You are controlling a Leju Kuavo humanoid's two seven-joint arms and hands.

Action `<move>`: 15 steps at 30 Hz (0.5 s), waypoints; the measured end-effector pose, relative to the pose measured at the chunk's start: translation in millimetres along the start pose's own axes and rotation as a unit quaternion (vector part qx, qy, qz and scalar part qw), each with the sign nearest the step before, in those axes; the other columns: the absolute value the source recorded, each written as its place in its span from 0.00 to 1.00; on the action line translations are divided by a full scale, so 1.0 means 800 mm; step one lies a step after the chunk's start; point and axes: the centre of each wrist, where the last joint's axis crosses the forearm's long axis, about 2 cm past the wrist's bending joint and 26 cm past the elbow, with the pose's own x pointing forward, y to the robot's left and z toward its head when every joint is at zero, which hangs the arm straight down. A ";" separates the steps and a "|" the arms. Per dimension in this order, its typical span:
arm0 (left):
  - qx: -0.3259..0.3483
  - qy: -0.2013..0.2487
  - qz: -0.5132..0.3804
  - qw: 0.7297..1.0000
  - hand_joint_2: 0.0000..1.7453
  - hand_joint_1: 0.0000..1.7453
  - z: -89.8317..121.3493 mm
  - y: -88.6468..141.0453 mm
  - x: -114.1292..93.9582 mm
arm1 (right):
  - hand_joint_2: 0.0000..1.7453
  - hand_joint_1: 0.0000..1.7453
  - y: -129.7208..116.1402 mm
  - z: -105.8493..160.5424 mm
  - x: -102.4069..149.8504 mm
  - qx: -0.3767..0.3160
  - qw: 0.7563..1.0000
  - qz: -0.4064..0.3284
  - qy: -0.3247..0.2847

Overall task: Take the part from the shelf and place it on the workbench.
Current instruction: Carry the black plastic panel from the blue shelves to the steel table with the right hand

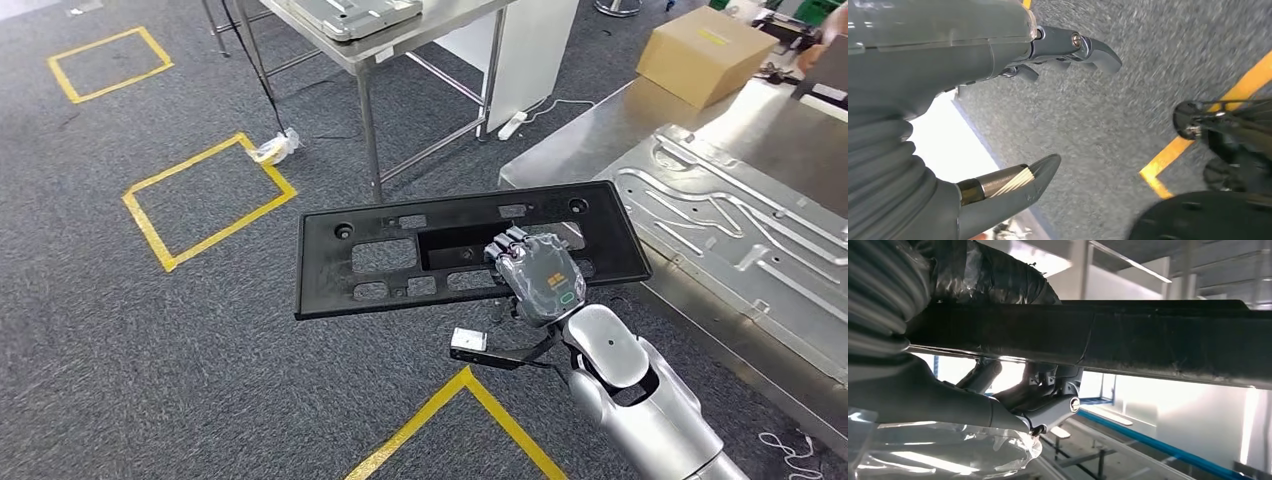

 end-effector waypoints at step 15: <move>-0.001 -0.001 0.001 1.000 1.00 0.00 -0.001 -0.004 0.001 | 1.00 1.00 -0.003 0.003 -0.008 -0.033 0.999 0.037 0.015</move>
